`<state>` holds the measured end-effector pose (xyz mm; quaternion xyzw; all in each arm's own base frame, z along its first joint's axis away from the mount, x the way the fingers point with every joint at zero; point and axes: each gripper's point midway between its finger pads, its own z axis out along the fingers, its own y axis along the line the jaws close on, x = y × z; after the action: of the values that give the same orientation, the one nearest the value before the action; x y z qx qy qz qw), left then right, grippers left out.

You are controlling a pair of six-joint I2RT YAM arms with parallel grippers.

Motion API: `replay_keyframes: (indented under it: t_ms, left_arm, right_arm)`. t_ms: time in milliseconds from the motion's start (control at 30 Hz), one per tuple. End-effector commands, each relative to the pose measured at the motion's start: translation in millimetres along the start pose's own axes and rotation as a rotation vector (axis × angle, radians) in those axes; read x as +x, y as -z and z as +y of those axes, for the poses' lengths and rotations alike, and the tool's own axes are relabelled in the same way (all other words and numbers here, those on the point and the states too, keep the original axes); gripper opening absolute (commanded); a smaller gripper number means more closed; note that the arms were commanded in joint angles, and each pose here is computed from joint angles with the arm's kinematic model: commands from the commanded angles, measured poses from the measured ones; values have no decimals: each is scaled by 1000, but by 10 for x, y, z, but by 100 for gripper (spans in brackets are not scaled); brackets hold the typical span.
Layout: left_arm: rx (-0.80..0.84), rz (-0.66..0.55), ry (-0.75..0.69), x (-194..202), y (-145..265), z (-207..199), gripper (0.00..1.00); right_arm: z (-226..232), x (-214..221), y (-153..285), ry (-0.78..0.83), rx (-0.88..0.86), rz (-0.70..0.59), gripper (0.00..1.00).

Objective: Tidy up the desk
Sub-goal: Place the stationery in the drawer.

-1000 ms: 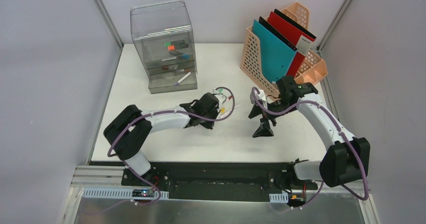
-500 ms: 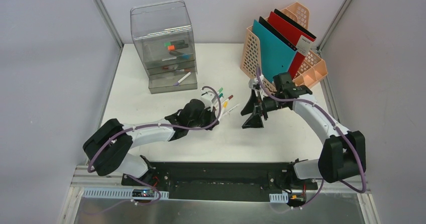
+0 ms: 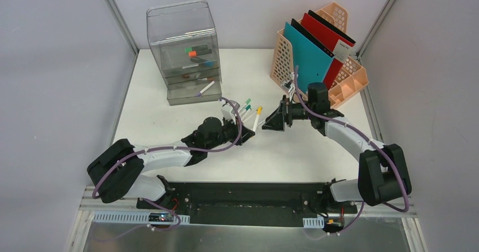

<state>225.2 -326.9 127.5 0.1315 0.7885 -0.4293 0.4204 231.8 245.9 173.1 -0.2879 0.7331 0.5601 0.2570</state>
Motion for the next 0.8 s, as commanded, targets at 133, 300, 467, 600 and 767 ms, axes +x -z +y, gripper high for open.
replay_keyframes:
  t_ms: [133, 300, 467, 600, 767]
  left_arm:
    - [146, -132, 48, -301, 24, -427, 0]
    - [160, -151, 55, -305, 21, -505, 0]
    - [157, -171, 97, -283, 6, -521, 0]
    - [147, -190, 138, -245, -21, -497, 0]
    - [138, -200, 160, -225, -55, -473, 0]
  right_arm:
    - [76, -241, -117, 11, -14, -76, 80]
    - [54, -208, -152, 13, -11, -63, 74]
    - [53, -181, -185, 12, -16, -51, 65]
    - [93, -153, -208, 9, -41, -32, 46]
    - [159, -126, -234, 18, -78, -9, 19]
